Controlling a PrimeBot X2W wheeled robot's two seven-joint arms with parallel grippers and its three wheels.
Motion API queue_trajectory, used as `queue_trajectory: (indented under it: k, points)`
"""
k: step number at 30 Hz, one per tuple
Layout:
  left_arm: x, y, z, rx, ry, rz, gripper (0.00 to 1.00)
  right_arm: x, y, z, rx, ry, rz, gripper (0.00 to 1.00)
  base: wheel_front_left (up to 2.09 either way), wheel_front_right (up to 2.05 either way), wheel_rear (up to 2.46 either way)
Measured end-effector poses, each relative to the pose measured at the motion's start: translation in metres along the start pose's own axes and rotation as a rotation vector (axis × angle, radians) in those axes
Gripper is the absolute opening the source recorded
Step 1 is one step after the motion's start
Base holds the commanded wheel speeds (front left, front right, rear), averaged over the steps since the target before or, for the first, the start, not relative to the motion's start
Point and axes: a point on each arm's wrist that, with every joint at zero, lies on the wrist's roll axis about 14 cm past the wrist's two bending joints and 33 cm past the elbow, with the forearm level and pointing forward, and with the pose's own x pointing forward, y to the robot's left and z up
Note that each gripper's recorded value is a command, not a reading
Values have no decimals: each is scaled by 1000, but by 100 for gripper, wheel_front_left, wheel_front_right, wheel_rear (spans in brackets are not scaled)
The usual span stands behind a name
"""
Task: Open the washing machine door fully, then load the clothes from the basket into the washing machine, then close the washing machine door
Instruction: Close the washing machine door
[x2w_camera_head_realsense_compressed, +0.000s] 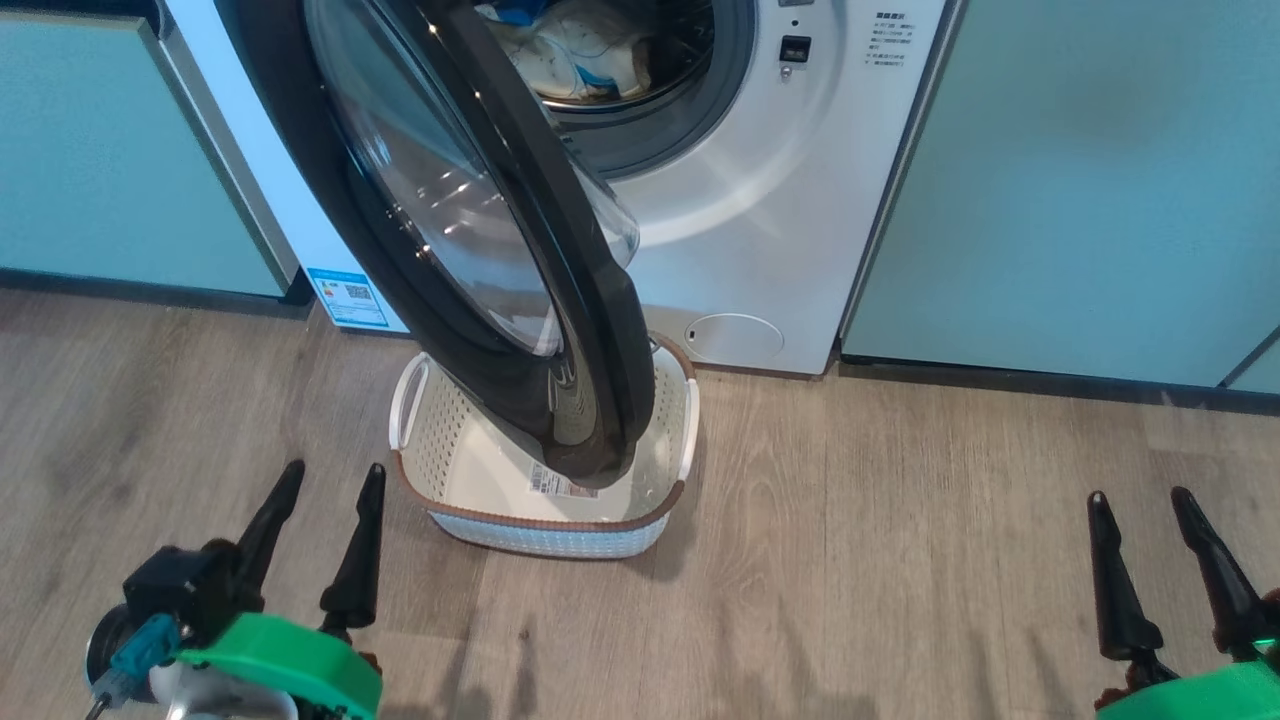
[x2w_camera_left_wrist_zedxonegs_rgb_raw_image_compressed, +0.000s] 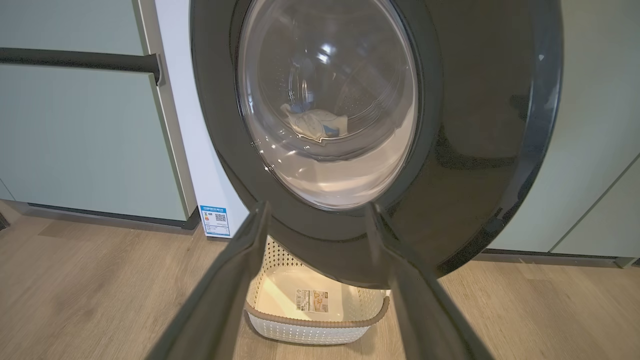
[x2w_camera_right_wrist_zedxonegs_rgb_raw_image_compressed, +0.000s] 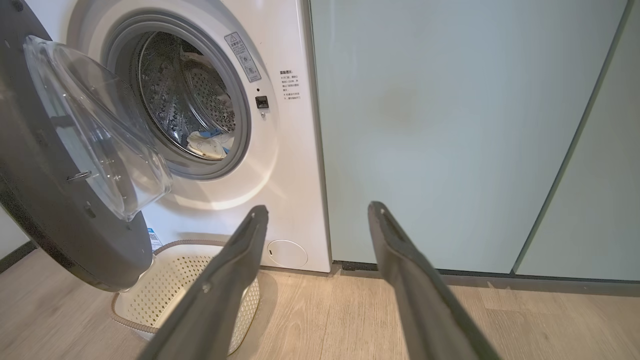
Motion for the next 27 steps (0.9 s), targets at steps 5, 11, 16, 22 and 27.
queue_trajectory:
  k: [5, 11, 16, 22, 27]
  points:
    - [-1, 0, 0, 0, 2, 1, 100, -1, 0, 1, -1, -1, 0, 100, 0, 0, 0]
    - [-5, -2, -6, -4, 25, 4, 100, 0, 1, 1, -8, 0, 4, 0, 0, 0, 0]
    - [-6, -5, -5, -7, 22, -4, 100, -4, 3, -2, -6, 12, 10, 0, 0, 0, 0]
    - [-7, -4, -4, -6, 17, 2, 100, -4, 3, -1, 3, 10, 9, 0, 0, 0, 0]
    - [-11, -2, -1, -5, 10, 12, 100, -3, 9, -2, 6, 15, 26, 0, 0, 0, 0]
